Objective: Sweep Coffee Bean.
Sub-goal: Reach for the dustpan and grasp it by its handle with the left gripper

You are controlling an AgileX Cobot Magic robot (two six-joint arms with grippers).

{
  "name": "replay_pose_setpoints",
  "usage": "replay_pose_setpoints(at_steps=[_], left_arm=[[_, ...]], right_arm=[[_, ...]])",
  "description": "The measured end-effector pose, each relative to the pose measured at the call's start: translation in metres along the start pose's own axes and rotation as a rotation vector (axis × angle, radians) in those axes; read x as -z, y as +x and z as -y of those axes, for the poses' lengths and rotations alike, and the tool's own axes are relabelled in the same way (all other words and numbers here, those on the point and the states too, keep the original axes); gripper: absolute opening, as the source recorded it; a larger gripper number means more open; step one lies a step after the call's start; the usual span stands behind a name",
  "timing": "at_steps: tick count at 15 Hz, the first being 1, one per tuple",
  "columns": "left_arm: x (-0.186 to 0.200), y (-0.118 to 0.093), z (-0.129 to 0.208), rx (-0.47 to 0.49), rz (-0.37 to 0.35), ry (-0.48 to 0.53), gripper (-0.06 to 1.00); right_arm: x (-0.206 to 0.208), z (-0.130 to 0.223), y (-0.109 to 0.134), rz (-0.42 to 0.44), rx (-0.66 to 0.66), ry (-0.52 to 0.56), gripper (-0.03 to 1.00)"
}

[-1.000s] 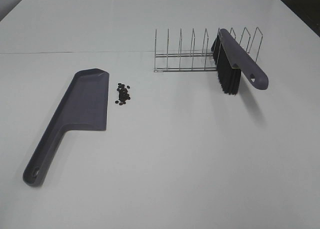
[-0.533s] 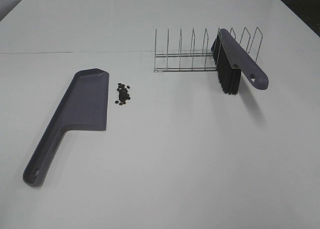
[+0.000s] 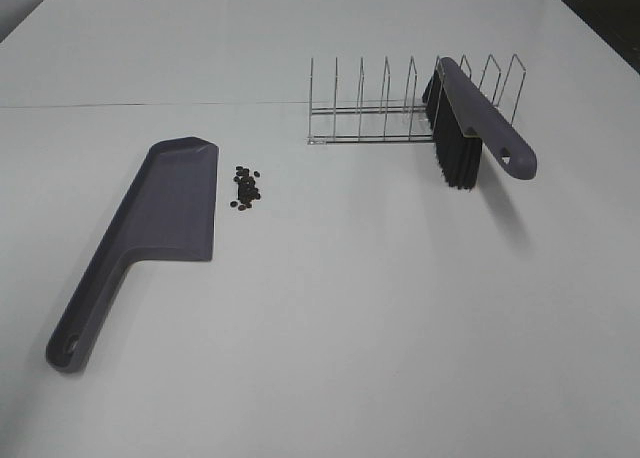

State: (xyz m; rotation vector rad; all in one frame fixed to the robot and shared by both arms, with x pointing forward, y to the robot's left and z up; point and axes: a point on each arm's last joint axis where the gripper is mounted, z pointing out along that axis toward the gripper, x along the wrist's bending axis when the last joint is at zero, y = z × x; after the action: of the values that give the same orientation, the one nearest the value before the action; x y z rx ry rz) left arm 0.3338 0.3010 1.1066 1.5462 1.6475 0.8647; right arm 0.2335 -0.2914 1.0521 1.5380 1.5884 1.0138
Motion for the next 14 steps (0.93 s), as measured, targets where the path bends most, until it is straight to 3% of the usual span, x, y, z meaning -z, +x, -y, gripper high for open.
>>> replay_pose_setpoints(at_steps=[4, 7, 10, 14], left_arm=[[-0.056, -0.011, -0.052, 0.032, 0.036, 0.175, 0.66], [-0.116, -0.025, -0.079, 0.096, 0.111, 0.321, 0.66], [-0.164, -0.036, -0.073, 0.091, 0.133, 0.511, 0.68], [-0.217, -0.054, -0.041, 0.052, 0.145, 0.717, 0.73]], right_arm=[[0.0, 0.0, 0.0, 0.0, 0.0, 0.0, 0.72], [0.0, 0.0, 0.0, 0.0, 0.0, 0.0, 0.72], [0.0, 0.0, 0.0, 0.0, 0.0, 0.0, 0.72], [0.0, 0.0, 0.0, 0.0, 0.0, 0.0, 0.72]])
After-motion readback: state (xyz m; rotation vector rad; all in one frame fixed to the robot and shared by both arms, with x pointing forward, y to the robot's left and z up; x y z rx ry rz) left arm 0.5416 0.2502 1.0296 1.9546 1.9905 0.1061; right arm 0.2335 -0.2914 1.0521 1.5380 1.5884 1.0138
